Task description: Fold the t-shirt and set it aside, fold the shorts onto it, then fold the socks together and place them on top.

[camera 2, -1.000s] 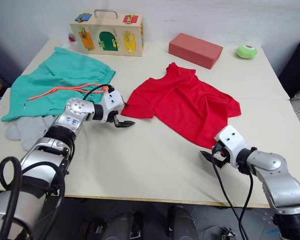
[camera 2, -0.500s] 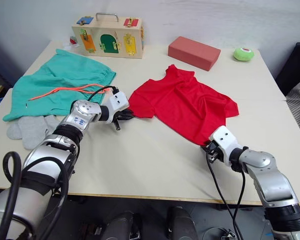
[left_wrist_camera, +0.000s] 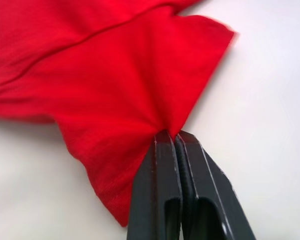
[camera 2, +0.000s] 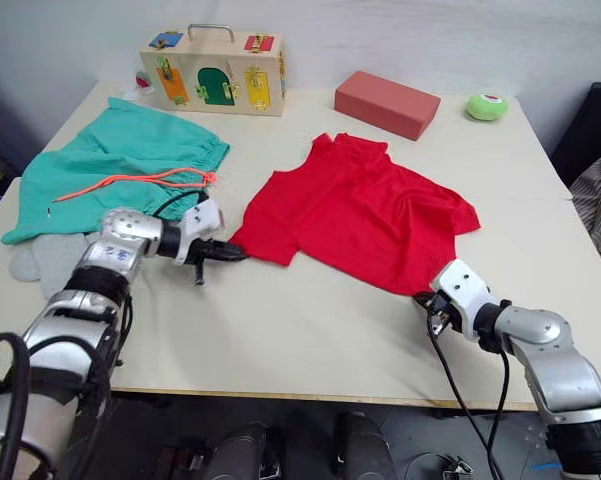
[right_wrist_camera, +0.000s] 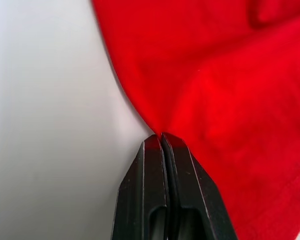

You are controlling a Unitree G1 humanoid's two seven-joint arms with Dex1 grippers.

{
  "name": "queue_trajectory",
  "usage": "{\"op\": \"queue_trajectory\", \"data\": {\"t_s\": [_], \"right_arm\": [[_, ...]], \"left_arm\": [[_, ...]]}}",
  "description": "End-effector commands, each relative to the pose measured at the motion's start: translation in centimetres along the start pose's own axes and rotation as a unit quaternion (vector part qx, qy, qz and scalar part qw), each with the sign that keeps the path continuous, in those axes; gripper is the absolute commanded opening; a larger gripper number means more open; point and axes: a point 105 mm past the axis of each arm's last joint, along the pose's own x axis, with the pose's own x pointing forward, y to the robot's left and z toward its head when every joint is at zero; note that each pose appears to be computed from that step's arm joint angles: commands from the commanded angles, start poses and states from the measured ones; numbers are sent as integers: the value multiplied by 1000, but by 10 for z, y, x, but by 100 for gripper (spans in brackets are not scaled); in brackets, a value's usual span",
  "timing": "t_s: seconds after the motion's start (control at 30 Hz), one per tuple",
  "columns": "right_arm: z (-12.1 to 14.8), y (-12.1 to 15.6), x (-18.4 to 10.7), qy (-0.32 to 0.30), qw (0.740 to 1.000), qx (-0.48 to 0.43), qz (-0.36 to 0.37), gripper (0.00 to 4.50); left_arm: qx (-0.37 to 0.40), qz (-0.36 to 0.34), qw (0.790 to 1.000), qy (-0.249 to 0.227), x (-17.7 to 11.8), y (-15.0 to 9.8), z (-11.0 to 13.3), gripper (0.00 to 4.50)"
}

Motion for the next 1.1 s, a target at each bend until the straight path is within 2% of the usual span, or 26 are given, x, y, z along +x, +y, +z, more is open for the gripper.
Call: {"op": "queue_trajectory", "data": {"t_s": [0.03, 0.2, 0.43, 0.57, 0.73, 0.83, 0.97, 1.1], "right_arm": [[-10, -1, -14, 12, 1000, -1, 14, 2], [-19, 23, -27, 15, 996, -5, 89, 2], [-36, 33, -49, 41, 991, -16, 129, 2], [-44, 50, -71, 52, 982, -19, 180, 2], [-48, 61, -92, 72, 979, 31, 188, 2], [-50, 71, -97, 77, 977, 40, 197, 2], [-58, 80, -99, 83, 973, 39, 212, 2], [-67, 77, -108, 98, 972, 53, 207, 2]], "left_arm": [[-4, -46, 999, -9, -24, -30, 6, 0], [-17, -60, 998, 1, -39, -70, 5, 0], [-53, -41, 998, 17, -41, -110, 4, 0], [-76, -27, 995, 52, -44, -130, 3, 0], [-92, -9, 995, 33, -38, -140, 18, 0], [-98, -33, 994, 31, -30, -152, 18, 0], [-89, -53, 993, 56, -31, -158, 10, 0], [-90, -57, 991, 85, -50, -154, 1, 0]]}}
